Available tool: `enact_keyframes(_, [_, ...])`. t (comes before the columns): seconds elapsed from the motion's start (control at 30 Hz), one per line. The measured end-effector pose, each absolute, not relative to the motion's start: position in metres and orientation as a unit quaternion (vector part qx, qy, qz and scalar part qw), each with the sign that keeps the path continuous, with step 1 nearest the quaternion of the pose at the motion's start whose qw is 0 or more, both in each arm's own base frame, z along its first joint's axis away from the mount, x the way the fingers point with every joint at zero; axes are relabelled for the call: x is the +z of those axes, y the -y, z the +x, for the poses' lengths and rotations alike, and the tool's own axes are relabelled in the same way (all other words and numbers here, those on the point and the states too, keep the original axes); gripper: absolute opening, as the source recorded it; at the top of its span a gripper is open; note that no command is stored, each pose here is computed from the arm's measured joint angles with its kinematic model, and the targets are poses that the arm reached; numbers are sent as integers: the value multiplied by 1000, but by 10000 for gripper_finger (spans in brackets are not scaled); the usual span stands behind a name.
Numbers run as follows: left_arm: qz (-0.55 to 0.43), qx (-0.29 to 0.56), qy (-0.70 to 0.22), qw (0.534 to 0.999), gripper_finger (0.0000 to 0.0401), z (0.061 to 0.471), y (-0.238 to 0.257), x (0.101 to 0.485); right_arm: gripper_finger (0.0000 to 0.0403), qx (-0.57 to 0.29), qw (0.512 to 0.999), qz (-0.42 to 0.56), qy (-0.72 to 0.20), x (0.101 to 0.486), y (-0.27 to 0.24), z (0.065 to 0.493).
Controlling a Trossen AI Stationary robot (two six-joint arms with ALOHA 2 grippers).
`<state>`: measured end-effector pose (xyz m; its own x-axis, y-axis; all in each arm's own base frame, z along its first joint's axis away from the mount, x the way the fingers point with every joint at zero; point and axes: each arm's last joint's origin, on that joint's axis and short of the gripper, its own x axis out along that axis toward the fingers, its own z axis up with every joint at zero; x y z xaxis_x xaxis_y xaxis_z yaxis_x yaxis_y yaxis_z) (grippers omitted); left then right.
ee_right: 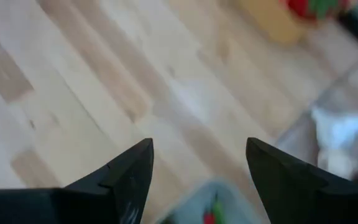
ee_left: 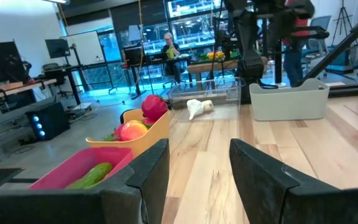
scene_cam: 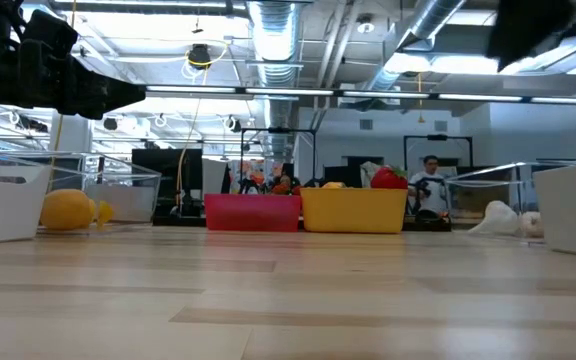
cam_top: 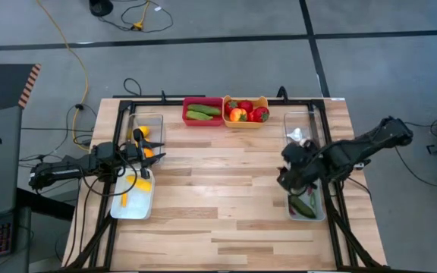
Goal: Sort produce into baskets
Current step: Return to Home Position
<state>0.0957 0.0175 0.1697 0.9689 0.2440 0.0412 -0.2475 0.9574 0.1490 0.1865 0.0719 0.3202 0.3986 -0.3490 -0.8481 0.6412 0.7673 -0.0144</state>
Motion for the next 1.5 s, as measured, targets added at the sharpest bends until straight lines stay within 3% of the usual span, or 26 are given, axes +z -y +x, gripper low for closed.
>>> enact_keyframes(0.2, [77, 124, 11, 989, 158, 96, -18, 170, 267, -257, 880, 117, -383, 340, -49, 199])
enact_keyframes(0.37, [77, 124, 11, 989, 158, 96, -18, 170, 223, -242, 898, 80, -359, 347, -31, 211])
enact_keyframes(0.77, [77, 124, 11, 989, 158, 96, -18, 170, 18, -179, 923, 59, -334, 327, -15, 222])
enact_keyframes(0.97, [77, 124, 11, 989, 158, 96, -17, 170, 41, -145, 944, 73, -287, 315, -1, 203])
enact_keyframes(1.2, [77, 124, 11, 989, 158, 96, -18, 170, 17, -96, 971, 78, -203, 291, 12, 176])
enact_keyframes(1.5, [77, 124, 11, 989, 158, 96, -18, 170, 40, -58, 988, 93, -109, 252, 26, 153])
